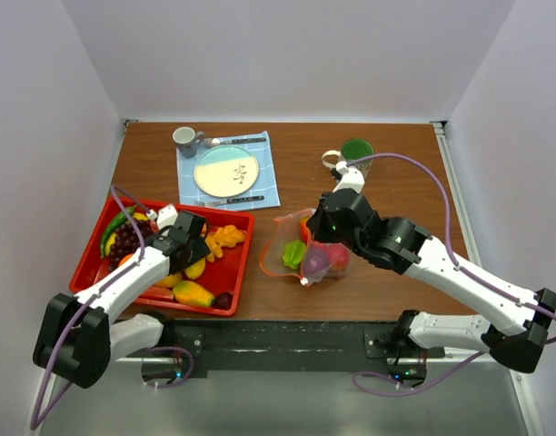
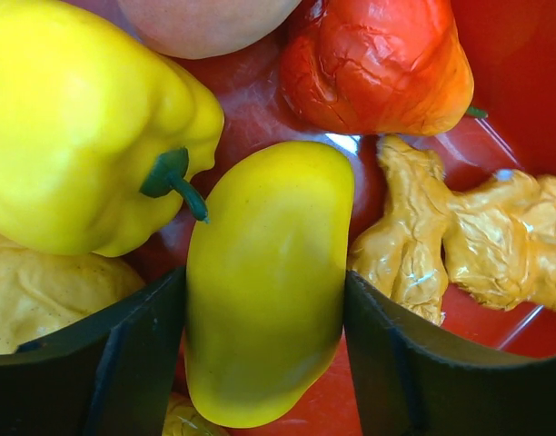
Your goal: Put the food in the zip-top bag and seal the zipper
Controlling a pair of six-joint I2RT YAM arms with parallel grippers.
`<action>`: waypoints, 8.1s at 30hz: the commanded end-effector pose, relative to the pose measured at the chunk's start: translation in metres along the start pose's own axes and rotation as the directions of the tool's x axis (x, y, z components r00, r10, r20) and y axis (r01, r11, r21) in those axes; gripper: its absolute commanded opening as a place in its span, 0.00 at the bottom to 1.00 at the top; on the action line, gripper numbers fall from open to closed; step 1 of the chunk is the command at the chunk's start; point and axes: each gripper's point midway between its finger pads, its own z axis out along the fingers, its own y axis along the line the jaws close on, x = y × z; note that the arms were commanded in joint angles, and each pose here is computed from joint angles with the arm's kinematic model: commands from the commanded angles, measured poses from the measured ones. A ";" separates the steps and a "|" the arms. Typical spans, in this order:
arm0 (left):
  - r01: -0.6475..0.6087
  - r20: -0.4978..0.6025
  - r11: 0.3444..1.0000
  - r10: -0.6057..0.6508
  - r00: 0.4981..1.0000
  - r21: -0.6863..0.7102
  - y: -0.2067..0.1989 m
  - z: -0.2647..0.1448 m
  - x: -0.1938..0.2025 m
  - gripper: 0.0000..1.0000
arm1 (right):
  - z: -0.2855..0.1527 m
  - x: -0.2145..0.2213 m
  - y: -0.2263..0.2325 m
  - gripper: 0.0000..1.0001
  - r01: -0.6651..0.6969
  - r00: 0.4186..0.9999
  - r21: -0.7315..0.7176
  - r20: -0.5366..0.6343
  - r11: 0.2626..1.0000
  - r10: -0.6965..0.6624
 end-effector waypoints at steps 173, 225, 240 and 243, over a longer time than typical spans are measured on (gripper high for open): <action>-0.196 0.176 0.741 0.107 0.979 0.643 -0.065 -0.161 -0.056 0.07 | 0.027 -0.026 0.037 0.00 0.029 0.999 0.023 0.044 0.999 -0.030; -0.262 0.127 0.706 0.239 0.963 0.658 -0.215 -0.205 0.007 0.13 | 0.019 -0.030 0.050 0.00 0.016 0.997 0.037 0.078 0.999 -0.019; -0.265 0.151 0.586 0.237 0.960 0.765 -0.247 -0.248 0.026 0.72 | 0.005 -0.044 0.018 0.00 -0.013 0.993 0.090 0.117 0.996 0.002; -0.264 0.167 0.560 0.220 0.961 0.786 -0.240 -0.262 0.016 0.73 | -0.002 -0.052 0.003 0.00 -0.027 0.991 0.106 0.133 0.994 0.013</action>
